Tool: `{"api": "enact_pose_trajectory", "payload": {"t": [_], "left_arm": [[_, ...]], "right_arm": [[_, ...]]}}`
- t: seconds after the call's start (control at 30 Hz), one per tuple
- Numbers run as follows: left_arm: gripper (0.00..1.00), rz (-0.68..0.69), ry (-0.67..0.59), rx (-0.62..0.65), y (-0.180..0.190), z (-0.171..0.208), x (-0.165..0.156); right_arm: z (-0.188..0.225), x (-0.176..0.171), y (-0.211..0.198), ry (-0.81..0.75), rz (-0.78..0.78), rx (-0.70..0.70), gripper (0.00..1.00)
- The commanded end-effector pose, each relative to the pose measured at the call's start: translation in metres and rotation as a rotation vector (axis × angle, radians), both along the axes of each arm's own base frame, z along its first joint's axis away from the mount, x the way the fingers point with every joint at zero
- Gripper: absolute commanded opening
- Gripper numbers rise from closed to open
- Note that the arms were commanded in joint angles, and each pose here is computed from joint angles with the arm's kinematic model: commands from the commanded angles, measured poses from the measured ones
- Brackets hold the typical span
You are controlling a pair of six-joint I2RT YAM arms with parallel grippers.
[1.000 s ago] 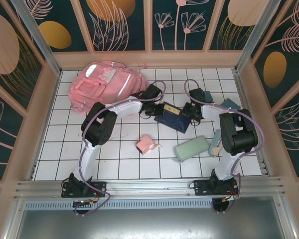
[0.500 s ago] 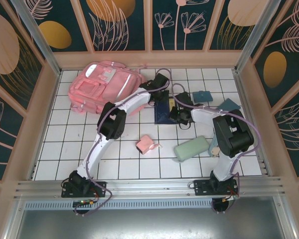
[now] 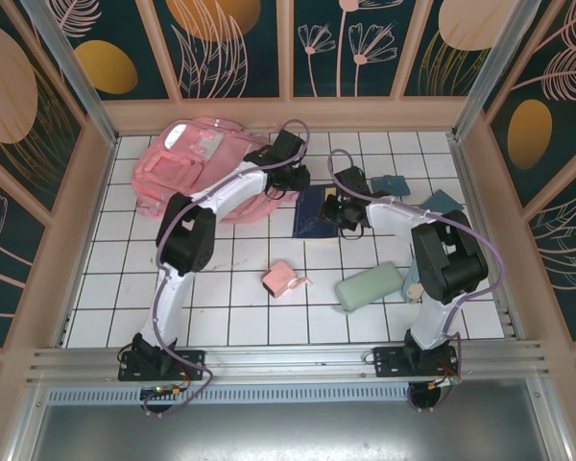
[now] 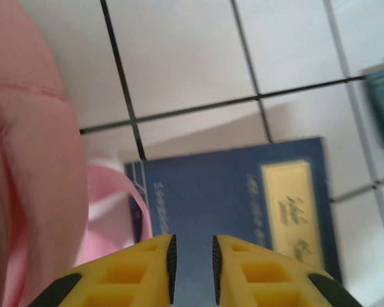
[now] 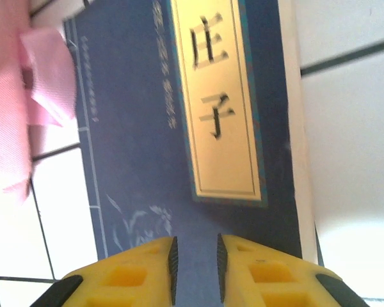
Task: Pack the student bag
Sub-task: Rotate the book at the center of the table, then pick up the book at the center of the table.
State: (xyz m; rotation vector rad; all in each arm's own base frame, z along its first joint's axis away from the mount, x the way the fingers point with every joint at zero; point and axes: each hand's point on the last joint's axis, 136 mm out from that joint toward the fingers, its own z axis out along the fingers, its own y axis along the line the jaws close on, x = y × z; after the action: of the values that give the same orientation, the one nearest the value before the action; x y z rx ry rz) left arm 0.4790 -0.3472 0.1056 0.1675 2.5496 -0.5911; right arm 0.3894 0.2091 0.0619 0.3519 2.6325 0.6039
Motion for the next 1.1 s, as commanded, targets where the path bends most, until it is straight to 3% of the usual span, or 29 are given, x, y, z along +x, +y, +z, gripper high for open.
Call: {"api": "enact_pose_trajectory", "payload": {"t": [0.0,0.5,1.07], "left_arm": [[0.27,0.004,0.009,-0.116,-0.003,0.015,-0.012],[0.33,0.012,0.170,-0.104,0.012,-0.057,-0.046],[0.32,0.013,0.291,-0.080,0.015,-0.104,-0.062]], "right_arm": [[0.006,0.009,-0.014,-0.011,-0.018,-0.028,0.27],[-0.029,0.022,-0.030,0.029,-0.025,-0.055,0.34],[-0.051,0.013,-0.025,0.080,-0.012,-0.036,0.32]]}}
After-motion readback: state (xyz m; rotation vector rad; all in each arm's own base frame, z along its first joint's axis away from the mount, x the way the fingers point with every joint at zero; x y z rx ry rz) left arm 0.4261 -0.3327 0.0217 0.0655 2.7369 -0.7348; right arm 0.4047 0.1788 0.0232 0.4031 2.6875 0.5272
